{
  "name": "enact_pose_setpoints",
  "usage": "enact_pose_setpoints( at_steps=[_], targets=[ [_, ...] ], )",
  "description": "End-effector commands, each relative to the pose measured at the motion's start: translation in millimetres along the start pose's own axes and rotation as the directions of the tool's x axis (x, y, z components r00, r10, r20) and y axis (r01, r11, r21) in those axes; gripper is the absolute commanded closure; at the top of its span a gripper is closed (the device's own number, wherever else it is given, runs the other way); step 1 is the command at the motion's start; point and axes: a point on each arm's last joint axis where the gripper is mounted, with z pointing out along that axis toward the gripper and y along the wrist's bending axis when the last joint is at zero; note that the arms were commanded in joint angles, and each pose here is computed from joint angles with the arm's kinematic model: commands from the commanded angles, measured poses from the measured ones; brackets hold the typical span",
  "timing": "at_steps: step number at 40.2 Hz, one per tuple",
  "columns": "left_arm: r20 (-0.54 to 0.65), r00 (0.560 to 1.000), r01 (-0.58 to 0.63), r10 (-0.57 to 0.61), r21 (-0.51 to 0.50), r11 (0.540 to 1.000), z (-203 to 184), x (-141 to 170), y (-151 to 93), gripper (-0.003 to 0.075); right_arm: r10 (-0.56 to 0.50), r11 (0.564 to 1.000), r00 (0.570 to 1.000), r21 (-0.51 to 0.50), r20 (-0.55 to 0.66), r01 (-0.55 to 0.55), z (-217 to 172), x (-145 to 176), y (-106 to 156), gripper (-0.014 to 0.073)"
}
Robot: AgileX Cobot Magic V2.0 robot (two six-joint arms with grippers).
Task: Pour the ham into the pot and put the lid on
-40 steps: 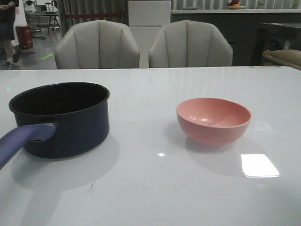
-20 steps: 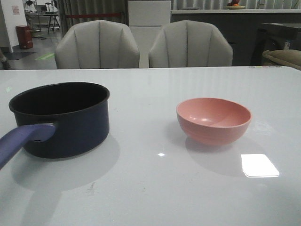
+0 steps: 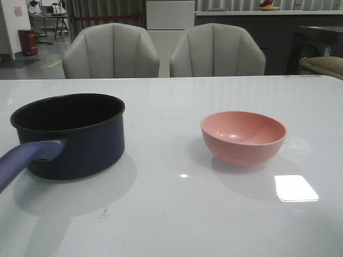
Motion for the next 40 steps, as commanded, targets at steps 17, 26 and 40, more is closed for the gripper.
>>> enact_pose_setpoints(
  at_steps=[17,26,40],
  targets=[
    [0.168,0.986,-0.004,0.001,0.018,1.0,-46,-7,-3,0.0317,-0.01,1.0,0.995,0.015,0.1,0.008,-1,-16,-1,0.0445],
    [0.22,0.975,-0.009,0.003,0.023,1.0,-66,-4,-4,0.0317,-0.01,1.0,0.995,0.015,0.1,0.008,-1,-16,-1,0.0445],
    [0.403,0.914,-0.103,0.049,0.112,0.988,-154,-1,-36,0.0317,-0.01,1.0,0.995,0.015,0.1,0.008,-1,-16,-1,0.0445]
  ],
)
